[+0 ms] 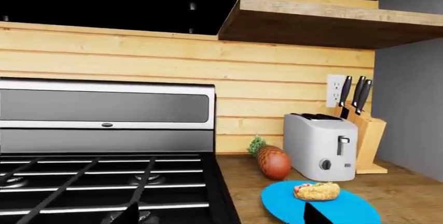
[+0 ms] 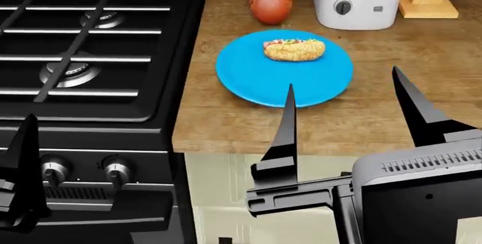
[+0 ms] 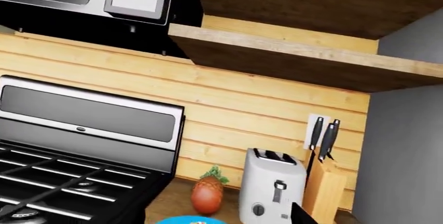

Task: Pick the hot dog from the counter and place it in the microwave.

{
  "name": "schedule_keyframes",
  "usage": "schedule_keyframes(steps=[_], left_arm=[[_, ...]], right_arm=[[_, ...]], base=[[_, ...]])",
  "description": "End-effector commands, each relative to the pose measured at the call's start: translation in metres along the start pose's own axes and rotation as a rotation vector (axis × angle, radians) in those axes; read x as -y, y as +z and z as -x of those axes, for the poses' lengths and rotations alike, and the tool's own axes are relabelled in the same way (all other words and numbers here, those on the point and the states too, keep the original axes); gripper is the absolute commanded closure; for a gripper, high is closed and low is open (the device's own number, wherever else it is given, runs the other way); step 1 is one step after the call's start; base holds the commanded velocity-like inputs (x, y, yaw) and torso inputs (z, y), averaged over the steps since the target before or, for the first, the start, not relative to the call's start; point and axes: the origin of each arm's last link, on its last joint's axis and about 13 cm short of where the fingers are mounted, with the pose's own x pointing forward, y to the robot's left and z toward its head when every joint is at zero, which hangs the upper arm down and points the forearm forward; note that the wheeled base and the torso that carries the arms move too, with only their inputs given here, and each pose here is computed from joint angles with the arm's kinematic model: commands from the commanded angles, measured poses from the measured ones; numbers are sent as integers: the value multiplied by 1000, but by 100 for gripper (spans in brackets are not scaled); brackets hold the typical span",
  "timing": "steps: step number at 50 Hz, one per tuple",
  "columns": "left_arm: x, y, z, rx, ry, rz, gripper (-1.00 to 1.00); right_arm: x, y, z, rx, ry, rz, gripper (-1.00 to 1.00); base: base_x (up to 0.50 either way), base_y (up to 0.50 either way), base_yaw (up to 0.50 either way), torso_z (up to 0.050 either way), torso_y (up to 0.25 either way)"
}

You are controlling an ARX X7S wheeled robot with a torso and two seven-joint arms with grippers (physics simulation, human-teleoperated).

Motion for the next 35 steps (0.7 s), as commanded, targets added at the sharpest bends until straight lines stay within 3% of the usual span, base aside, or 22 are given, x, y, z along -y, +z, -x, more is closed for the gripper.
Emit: schedule_keyframes(steps=[1, 28, 31, 35], left_arm=[[0, -1, 2, -7, 2, 2, -100], [0, -2, 5, -10, 12, 1, -100], [-1, -1, 4, -5, 22, 6, -100], [0, -1, 4, 0, 21, 10, -100]], right_arm=[[0, -2, 0, -7, -2, -1, -100], [1, -3, 1, -17, -5, -10, -100], [2, -2, -1, -12, -35, 30, -100], [4, 2, -5, -67, -37, -17, -100]], base=[[0, -500, 0, 0, 0], [0, -497, 0, 0, 0], [0, -4, 0, 0, 0], [0, 0, 0, 0, 0]])
